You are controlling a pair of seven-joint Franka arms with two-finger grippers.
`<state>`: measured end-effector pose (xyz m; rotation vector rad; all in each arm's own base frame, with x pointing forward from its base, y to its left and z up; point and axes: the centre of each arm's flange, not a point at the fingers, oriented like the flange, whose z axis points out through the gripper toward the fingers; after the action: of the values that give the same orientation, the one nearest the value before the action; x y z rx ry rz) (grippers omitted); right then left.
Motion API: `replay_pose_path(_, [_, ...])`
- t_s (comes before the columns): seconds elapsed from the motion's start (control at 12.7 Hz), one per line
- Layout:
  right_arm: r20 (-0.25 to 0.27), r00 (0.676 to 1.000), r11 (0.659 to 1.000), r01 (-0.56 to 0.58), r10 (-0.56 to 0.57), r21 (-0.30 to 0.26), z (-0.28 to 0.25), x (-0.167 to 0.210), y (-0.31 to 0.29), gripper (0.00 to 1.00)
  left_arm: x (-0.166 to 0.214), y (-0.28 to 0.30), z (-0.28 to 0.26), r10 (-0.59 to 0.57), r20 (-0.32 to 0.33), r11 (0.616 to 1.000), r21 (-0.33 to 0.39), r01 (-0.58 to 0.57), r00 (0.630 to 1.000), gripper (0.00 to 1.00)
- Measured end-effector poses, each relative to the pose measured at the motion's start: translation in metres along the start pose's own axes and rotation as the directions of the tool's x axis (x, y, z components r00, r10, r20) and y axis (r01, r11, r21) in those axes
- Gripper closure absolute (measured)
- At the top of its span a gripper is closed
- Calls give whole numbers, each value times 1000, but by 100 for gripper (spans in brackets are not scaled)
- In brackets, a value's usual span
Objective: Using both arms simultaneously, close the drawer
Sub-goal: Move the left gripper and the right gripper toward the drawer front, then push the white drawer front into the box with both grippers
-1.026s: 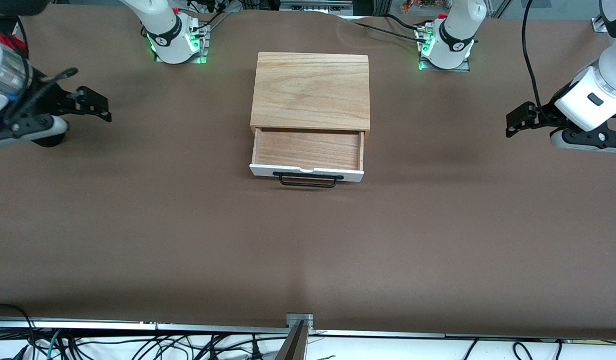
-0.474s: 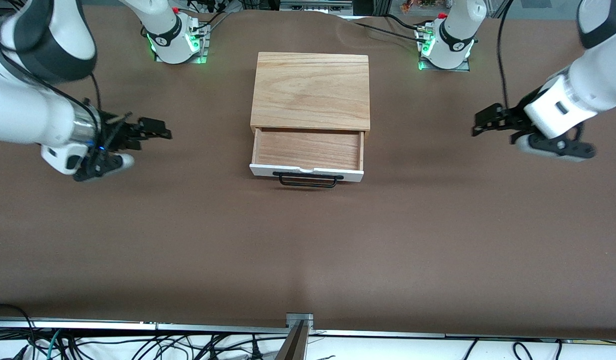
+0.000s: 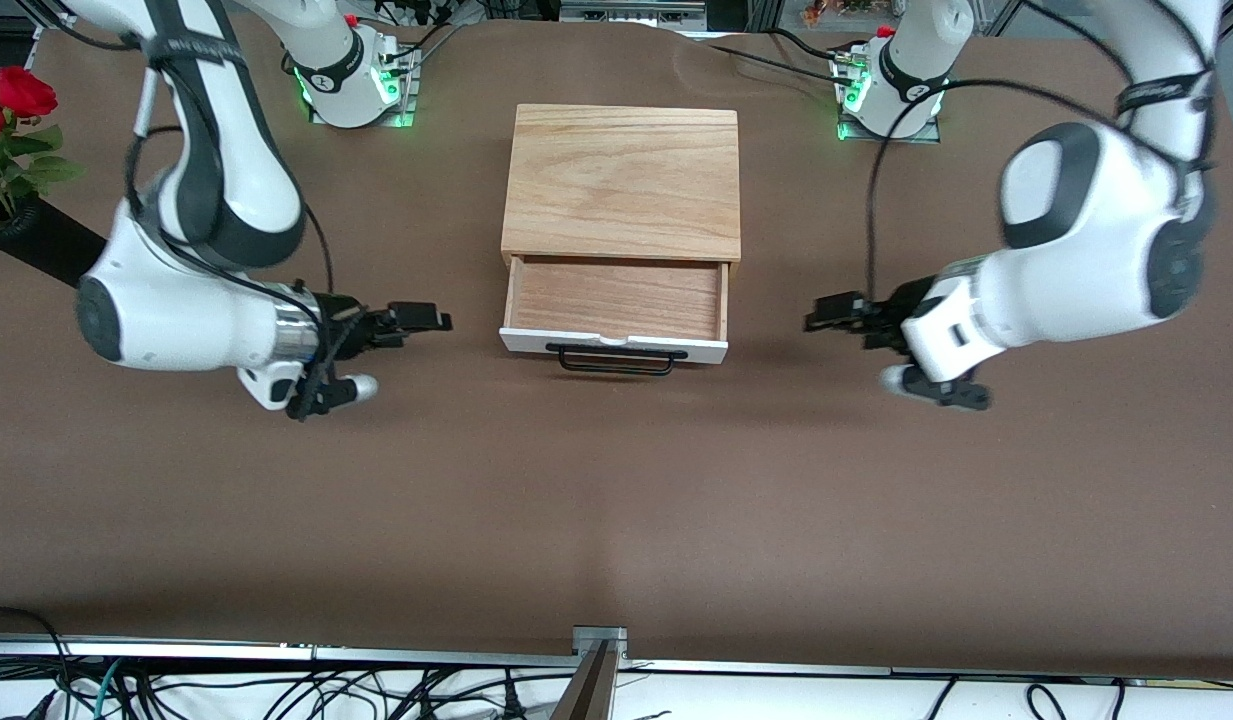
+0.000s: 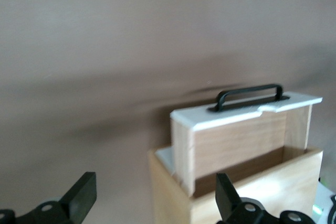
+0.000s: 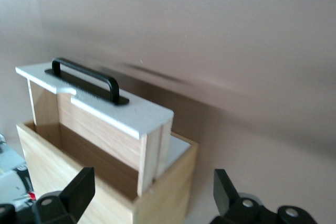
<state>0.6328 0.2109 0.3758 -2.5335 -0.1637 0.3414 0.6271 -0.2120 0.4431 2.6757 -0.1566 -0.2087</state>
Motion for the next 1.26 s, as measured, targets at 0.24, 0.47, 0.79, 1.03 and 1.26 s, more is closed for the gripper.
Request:
replay_pose_path(0.24, [-5,999,996,-38,39,85,35,21,11,0,18,29,51,25,-64,1000,-18,-26,998,0])
replay_pose_path(0.47, [-29,998,989,-58,62,139,55,34,11,0,35,36,102,13,-108,998,-62,-19,994,0])
replay_pose_path(0.79, [-36,999,988,-27,33,149,102,39,-11,0,41,36,172,33,-76,982,-184,-46,997,0])
replay_pose_path(1.03, [-33,999,992,-4,9,128,129,34,-29,0,39,26,199,58,-23,973,-221,-62,998,0])
replay_pose_path(1.26, [-7,1000,993,12,-11,115,149,26,-31,0,28,24,204,84,100,967,-248,-57,991,0])
